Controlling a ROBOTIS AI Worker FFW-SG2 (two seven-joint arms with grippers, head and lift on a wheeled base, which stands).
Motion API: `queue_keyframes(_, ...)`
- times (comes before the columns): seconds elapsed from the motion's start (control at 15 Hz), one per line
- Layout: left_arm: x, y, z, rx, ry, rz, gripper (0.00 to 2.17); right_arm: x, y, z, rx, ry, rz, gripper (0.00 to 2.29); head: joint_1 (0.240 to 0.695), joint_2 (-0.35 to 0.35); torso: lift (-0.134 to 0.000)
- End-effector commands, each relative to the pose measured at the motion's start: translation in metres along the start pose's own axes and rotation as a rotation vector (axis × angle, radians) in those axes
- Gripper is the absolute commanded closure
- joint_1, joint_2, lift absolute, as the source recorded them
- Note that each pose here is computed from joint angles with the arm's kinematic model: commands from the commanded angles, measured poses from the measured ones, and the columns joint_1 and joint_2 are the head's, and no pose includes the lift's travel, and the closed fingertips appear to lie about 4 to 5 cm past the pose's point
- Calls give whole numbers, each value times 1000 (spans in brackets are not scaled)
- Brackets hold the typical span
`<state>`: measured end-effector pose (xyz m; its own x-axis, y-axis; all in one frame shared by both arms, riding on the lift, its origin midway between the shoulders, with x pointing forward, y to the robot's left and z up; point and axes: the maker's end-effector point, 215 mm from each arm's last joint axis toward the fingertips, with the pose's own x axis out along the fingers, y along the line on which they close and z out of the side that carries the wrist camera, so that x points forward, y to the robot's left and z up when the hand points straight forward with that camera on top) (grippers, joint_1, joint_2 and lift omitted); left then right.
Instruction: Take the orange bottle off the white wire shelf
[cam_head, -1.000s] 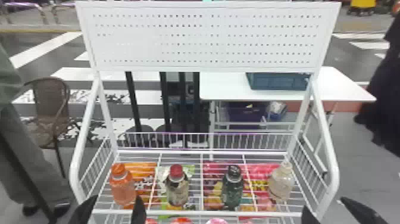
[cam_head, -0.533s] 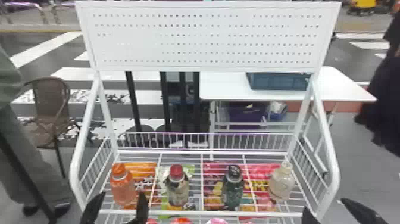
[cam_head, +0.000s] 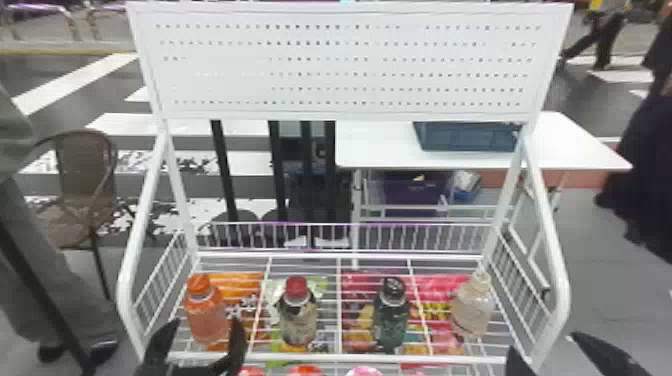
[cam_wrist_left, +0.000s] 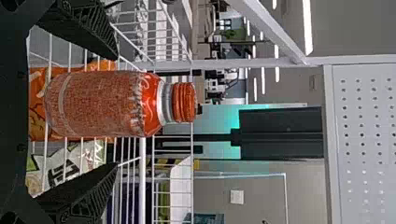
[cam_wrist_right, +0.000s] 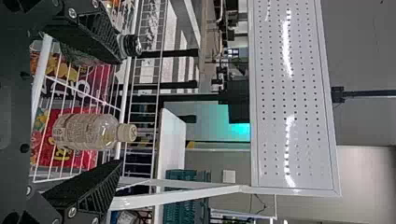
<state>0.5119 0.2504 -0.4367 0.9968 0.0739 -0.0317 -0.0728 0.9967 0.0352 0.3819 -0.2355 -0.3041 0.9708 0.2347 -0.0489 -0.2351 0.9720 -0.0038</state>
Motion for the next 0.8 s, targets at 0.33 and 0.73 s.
queue_keyframes(0.33, 30, 10, -8, 4, 5, 21, 90, -2, -1, -1, -4, 5, -2, 140, 499, 0, 0)
queue_keyframes(0.73, 34, 13, -3, -16, -3, 30, 586, -1, -2, -2, -7, 5, -3, 140, 499, 0, 0)
